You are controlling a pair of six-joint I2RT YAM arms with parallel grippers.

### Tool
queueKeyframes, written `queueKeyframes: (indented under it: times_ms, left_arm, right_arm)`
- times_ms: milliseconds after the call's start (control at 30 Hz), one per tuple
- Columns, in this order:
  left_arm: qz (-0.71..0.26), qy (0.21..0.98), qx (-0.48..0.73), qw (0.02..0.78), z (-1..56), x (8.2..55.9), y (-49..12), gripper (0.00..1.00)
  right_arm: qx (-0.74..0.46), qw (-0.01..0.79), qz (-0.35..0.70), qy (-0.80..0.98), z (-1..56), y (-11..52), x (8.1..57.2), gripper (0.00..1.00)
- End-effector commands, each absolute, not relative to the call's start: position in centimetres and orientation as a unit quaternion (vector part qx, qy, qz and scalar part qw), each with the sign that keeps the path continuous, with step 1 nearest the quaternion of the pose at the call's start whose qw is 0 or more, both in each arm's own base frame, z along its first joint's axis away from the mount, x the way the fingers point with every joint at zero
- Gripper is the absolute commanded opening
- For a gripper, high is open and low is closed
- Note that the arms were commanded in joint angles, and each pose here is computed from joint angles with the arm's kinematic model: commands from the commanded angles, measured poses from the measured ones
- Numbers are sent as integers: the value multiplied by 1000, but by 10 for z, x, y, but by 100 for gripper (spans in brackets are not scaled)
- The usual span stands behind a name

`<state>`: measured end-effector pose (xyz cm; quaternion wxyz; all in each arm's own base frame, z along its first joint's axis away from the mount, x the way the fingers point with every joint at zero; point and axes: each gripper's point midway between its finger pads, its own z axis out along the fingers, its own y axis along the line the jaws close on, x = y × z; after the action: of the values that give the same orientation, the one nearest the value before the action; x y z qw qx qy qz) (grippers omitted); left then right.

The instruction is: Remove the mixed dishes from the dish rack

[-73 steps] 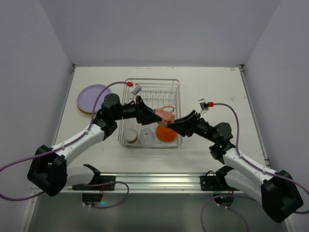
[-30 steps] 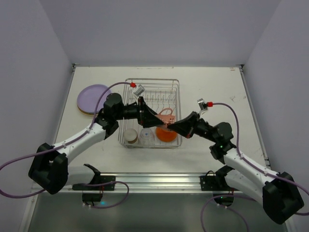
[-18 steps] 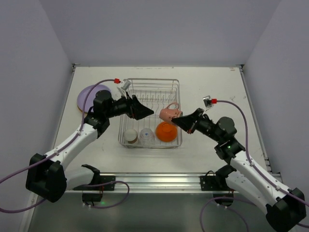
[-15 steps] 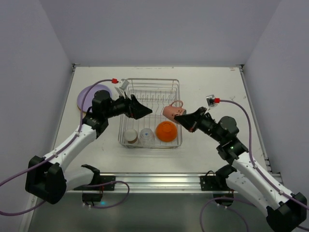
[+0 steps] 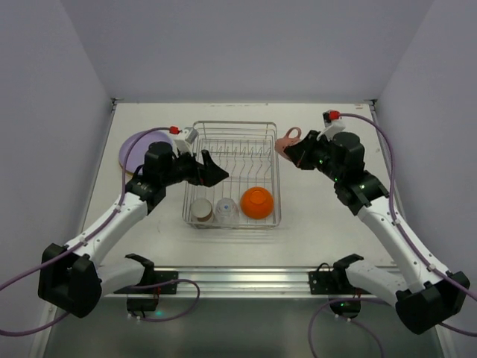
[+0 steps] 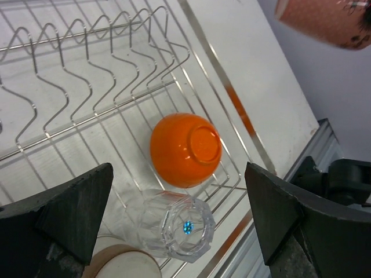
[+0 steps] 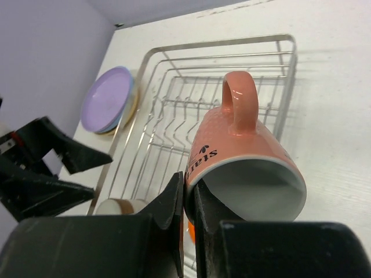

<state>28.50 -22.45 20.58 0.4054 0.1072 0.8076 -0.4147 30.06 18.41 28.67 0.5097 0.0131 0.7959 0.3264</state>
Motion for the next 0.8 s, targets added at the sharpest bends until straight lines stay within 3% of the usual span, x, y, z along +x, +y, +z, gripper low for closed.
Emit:
queueKeyframes:
  times_ms: [0,333,767]
  left_arm:
    - [-358,819,99,438,211,298,-206,100]
    - [-245,843,57,476,186,311,-164,100]
    - [-155,831,18,534,162,309,-121,100]
  right_arm:
    - [26,530,291,796,310,163,326,0]
    - [73,436,280,852,279,136,412,0]
    - [94,348,153,920,201,113,497,0]
